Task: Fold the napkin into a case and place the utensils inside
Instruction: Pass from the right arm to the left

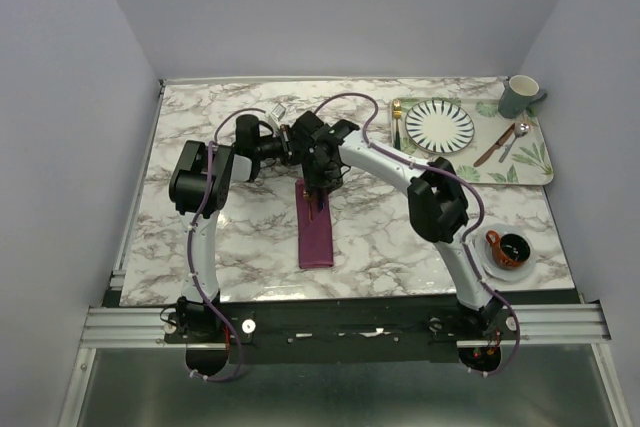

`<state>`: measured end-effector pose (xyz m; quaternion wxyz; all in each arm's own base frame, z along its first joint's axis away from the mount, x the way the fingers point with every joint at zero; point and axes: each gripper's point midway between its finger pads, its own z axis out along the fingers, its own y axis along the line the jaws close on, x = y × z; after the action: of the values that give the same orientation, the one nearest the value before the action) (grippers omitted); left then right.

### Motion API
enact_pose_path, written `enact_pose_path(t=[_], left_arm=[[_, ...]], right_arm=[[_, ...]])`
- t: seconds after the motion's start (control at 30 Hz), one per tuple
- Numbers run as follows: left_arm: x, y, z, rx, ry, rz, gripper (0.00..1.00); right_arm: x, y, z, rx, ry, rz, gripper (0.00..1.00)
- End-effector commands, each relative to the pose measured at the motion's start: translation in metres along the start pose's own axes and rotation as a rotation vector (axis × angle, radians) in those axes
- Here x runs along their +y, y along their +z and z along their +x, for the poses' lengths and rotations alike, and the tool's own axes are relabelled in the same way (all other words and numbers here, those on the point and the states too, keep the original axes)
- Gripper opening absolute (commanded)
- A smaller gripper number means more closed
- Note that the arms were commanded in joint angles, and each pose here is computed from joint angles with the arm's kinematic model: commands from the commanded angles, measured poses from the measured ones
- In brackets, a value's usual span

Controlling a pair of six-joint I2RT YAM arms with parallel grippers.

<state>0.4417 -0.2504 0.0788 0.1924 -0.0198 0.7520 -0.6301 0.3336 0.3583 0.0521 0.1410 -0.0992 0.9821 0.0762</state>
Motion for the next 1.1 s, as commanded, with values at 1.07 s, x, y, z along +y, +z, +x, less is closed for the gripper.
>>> enact_pose_path(t=[1.07], left_arm=[[-0.003,-0.002,0.024,0.064,-0.055,0.034,0.13]], right_arm=[[-0.024,-0.018,-0.022,0.154,-0.049,-0.786,0.41]])
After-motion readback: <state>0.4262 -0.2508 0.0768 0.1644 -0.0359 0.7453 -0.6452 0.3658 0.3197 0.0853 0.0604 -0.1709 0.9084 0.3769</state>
